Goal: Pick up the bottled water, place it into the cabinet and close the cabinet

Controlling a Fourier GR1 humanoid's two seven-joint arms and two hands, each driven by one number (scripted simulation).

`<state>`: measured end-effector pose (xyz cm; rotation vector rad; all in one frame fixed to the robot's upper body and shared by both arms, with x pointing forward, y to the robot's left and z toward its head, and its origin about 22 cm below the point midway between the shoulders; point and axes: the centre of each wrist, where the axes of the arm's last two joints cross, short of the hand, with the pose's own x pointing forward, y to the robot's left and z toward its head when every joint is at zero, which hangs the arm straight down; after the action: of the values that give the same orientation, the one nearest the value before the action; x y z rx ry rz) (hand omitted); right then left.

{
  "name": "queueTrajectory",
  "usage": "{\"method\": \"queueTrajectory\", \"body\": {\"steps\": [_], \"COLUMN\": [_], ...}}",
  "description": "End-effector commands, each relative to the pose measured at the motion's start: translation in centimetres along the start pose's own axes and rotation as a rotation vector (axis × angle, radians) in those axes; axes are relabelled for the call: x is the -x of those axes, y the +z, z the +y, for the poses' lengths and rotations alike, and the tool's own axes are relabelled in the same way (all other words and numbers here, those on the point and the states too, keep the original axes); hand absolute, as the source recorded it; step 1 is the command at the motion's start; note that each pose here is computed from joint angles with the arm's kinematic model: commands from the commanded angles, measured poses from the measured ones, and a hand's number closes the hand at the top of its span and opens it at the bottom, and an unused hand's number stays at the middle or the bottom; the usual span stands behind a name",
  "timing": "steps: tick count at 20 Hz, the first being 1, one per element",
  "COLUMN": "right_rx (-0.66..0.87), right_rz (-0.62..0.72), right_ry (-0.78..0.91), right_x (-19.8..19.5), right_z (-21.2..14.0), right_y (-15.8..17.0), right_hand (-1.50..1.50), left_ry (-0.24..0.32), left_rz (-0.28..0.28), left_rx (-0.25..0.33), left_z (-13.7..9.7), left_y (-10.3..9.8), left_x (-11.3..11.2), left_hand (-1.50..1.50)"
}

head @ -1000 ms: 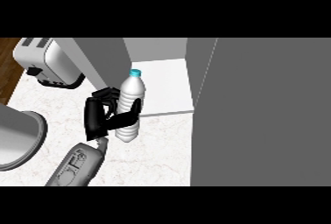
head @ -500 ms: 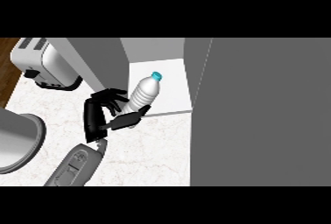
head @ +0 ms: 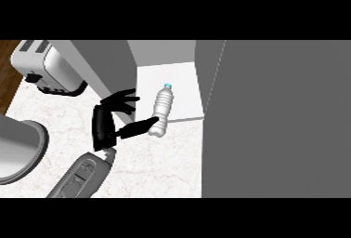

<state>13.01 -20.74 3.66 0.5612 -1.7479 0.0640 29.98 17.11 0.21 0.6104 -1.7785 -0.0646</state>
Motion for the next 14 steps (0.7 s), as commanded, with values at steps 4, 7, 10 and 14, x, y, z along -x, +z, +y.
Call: {"method": "queueTrajectory", "body": {"steps": [4, 7, 10, 14], "right_rx": [0.016, 0.015, 0.025, 0.052], "right_rz": [-0.029, -0.038, -0.022, -0.037], "right_ry": [-0.002, 0.008, 0.042, 0.021], "right_x": [0.2, -0.2, -0.2, 0.4], "right_z": [0.0, -0.4, -0.5, 0.4], "right_y": [-0.3, -0.3, 0.4, -0.2], "right_hand": [-1.5, -1.5, -1.5, -1.5], "left_ry": [0.092, 0.197, 0.304, 0.39], "left_rz": [0.023, -0.006, -0.021, -0.076], "left_rx": [0.016, 0.048, 0.088, 0.144], "left_z": [-1.0, -2.2, -0.8, -2.0], "left_y": [-7.7, -6.7, -7.2, -6.5], "left_x": [-3.7, -4.9, -5.1, -5.2], "left_hand": [-1.5, -1.5, -1.5, -1.5]}}
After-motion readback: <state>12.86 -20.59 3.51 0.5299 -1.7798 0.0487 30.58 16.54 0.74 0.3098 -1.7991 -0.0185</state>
